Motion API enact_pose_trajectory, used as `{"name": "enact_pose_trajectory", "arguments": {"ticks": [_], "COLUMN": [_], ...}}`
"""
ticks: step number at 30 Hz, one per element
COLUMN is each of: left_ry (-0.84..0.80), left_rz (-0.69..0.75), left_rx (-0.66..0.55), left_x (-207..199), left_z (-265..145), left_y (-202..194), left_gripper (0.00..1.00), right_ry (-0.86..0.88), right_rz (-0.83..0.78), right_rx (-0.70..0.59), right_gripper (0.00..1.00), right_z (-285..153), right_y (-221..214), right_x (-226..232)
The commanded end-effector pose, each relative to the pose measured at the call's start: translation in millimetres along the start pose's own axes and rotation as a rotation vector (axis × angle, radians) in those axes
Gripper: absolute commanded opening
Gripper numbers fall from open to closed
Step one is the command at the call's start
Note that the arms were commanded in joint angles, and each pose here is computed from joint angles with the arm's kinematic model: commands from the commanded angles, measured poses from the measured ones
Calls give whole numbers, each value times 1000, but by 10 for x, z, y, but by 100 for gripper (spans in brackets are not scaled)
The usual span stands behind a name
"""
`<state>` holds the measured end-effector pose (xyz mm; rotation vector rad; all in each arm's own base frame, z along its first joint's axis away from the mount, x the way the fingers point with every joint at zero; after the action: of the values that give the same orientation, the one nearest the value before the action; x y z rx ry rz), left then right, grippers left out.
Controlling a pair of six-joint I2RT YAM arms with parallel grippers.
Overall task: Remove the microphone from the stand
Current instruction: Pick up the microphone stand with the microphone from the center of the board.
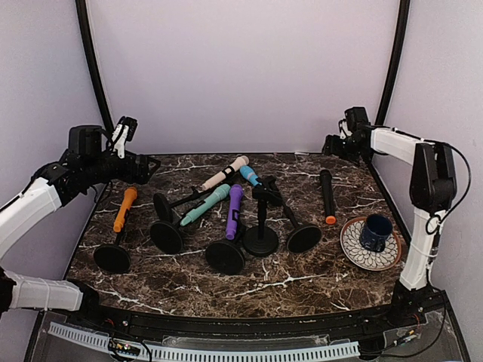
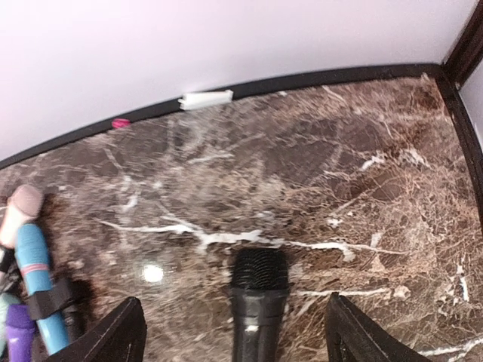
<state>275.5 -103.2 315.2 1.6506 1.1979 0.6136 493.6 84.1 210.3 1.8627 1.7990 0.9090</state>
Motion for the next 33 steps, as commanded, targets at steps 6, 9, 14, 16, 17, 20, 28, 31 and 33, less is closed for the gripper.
{"name": "enact_pose_trajectory", "arguments": {"ticks": [6,9,14,16,17,20,28,31,33], "left_ry": [4,-3,-7,-5,-2,5,23,24,22], "left_rz": [-99,-98,-91,-87,-84,-79,-57,-52,-49], "left_rx": [-70,-88,-97,-95,-93,-85,-71,-69,-69], "left_x": [223,219,217,220,223,230,246,248,245], "left_z": [-20,-27,-31,-26,-23,-19,-11,-9,-13], "left_y": [75,67,48,41,38,27,14,9,11], "left_gripper": [98,98,98,98,98,98,98,98,98], "right_ry": [366,441,526,551,551,524,503,512,503], "right_rz": [-77,-129,-173,-179,-193,-242,-272,-274,-272], "right_rx": [87,169,277,309,324,388,449,465,469], "right_gripper": [81,80,75,73,73,70,63,60,56], "right_z": [-592,-543,-337,-261,-224,-131,-58,-31,3], "right_y": [-483,-834,-1265,-1357,-1396,-1527,-1710,-1757,-1777], "right_x": [604,874,1104,1142,1166,1239,1333,1378,1386]}}
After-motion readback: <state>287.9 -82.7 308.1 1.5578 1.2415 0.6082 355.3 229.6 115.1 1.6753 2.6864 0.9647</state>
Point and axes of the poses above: each gripper's point midway between its finger pads, its own z axis out along the fingers, its own x axis along the line the jaws close on, y = z × x, the point moved 8 cm from there along -z, back along the fingers, and after that the axes turned 5 degrees about -z, right-handed, at the moved point
